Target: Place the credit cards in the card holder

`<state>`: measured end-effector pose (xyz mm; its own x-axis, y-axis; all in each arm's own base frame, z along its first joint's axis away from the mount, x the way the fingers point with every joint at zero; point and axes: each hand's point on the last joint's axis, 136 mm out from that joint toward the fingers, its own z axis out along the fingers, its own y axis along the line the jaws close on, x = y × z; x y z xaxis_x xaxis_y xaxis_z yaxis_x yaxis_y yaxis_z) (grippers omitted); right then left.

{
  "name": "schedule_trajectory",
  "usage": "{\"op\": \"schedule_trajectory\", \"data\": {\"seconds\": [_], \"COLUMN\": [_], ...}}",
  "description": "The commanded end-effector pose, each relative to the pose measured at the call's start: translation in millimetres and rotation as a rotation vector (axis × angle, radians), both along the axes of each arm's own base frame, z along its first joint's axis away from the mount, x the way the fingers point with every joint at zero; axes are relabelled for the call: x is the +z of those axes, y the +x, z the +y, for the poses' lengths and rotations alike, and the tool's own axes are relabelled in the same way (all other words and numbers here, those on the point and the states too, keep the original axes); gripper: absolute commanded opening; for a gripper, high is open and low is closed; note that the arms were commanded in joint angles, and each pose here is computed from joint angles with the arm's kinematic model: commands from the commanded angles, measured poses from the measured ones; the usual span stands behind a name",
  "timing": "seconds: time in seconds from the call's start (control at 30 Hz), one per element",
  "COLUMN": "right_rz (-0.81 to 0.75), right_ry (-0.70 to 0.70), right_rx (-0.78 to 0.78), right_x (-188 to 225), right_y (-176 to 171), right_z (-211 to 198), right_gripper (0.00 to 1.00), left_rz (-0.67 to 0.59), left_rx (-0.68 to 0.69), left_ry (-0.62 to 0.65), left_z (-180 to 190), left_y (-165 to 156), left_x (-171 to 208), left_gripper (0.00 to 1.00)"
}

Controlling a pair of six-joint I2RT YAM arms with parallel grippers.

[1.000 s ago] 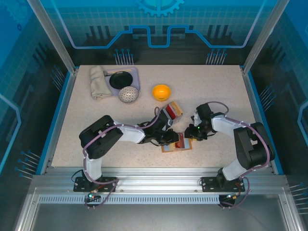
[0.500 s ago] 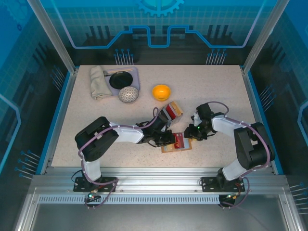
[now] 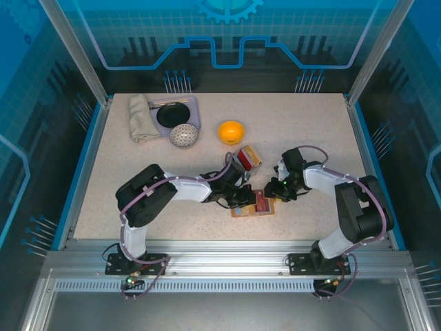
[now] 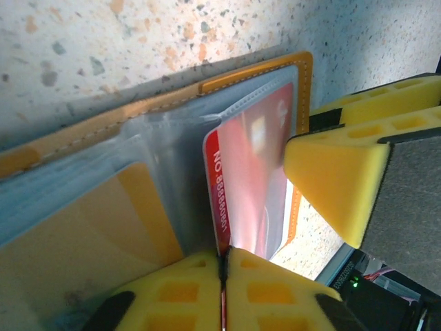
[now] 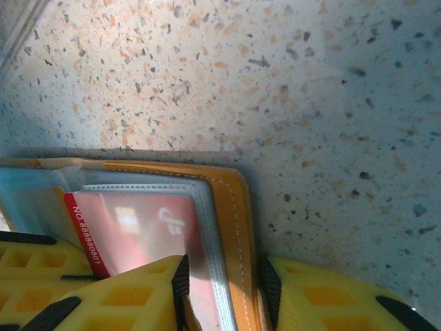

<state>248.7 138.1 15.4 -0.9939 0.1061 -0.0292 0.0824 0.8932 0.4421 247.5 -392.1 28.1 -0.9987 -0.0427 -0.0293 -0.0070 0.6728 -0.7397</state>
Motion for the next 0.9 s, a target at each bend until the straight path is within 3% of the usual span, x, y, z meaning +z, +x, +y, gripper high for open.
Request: {"op": "schedule_trajectory", "data": {"seconds": [0.0,0.13,0.37,0.5,0.7,0.87], "right_rz": [0.055,0.048,0.032,0.029,-0.032,-0.19], "right_ry": [-0.007,-0.052,-0.13,-0.157,-0.152,-0.085], "right_rx": [-0.014,-0.042,-0.102,-0.095,-0.074,-0.031], "right_x": [-6,-4,0,2,22,75], "right_y": [-12,-9,-4,-4,7,31], "right_z": [-3,-10,-23,-27,-26,-13], "right_gripper": [0.36,0.36,0.35,0.36,0.41,0.5], "left_rz": [0.02,-0.007,0.008,0.005,-0.054,-0.155], "left_rx": [-0.049,-0.03,-0.001,0.001,-0.042,-0.015], "left_ry": [0.031,0.083,0.165,0.144,0.061,-0.022], "left_z": [1,16,47,51,32,32], "left_y": [-10,-11,-17,-17,-9,3], "left_x": [-6,-4,-18,-15,19,69], "left_gripper": [0.14,0.24,0.25,0.27,0.3,0.36]}}
